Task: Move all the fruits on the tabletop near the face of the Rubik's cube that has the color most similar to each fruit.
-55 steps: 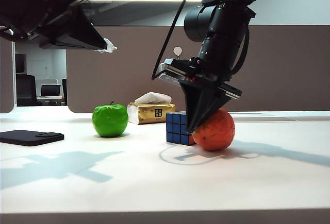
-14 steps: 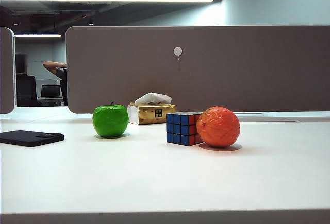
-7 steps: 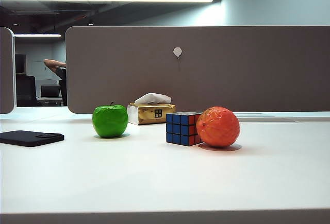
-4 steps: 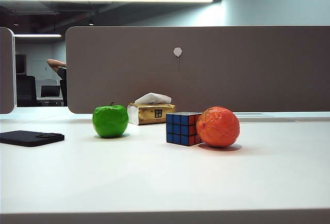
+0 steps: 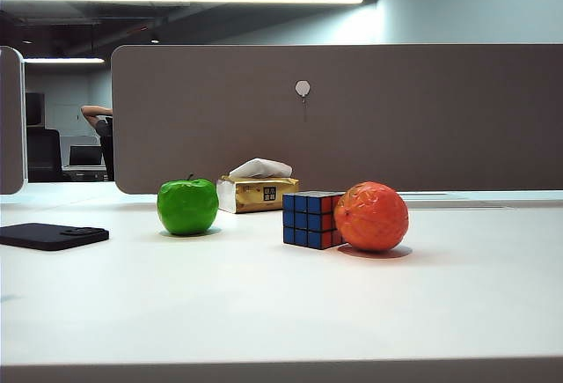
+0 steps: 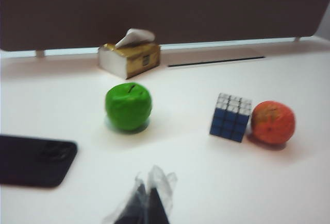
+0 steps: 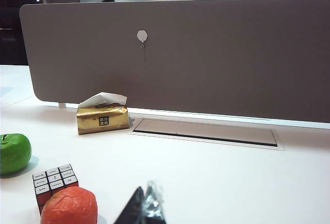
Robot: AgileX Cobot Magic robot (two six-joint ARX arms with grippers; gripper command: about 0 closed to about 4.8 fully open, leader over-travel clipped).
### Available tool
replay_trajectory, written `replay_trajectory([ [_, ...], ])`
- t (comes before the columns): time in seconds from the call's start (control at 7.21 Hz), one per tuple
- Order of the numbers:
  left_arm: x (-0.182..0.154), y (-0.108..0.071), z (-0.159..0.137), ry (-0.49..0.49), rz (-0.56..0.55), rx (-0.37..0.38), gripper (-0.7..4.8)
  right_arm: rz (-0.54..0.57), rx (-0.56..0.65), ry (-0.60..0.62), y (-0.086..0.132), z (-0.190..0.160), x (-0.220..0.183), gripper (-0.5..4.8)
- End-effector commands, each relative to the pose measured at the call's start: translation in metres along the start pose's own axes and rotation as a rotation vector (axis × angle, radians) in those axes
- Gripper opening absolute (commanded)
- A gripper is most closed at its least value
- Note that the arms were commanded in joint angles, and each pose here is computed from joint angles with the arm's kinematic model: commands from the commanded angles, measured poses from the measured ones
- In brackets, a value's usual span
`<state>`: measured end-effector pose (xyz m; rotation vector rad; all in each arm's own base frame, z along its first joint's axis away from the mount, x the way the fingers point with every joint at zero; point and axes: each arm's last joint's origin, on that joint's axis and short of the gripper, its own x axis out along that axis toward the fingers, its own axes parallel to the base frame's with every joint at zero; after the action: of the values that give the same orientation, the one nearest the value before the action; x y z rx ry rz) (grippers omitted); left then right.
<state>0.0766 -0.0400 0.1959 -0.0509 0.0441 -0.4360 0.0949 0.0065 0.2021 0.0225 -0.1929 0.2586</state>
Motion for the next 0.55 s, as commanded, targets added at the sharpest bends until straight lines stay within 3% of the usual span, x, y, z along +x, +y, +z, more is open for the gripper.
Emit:
replay_trajectory([
  [0.14, 0.008, -0.004, -0.018, -0.032, -0.145, 0.012, -0.05, 0.007, -0.004, -0.003, 0.000, 0.001, 0.000, -0.01],
  [0.42, 0.011, -0.003, -0.035, 0.021, -0.159, 0.090, -0.05, 0.005, 0.000, 0.013, 0.000, -0.001, 0.000, -0.01],
  [0.55, 0.011, -0.003, -0.042, 0.098, -0.155, 0.115, -0.05, 0.005, 0.001, 0.015, 0.000, -0.001, 0.000, -0.01],
])
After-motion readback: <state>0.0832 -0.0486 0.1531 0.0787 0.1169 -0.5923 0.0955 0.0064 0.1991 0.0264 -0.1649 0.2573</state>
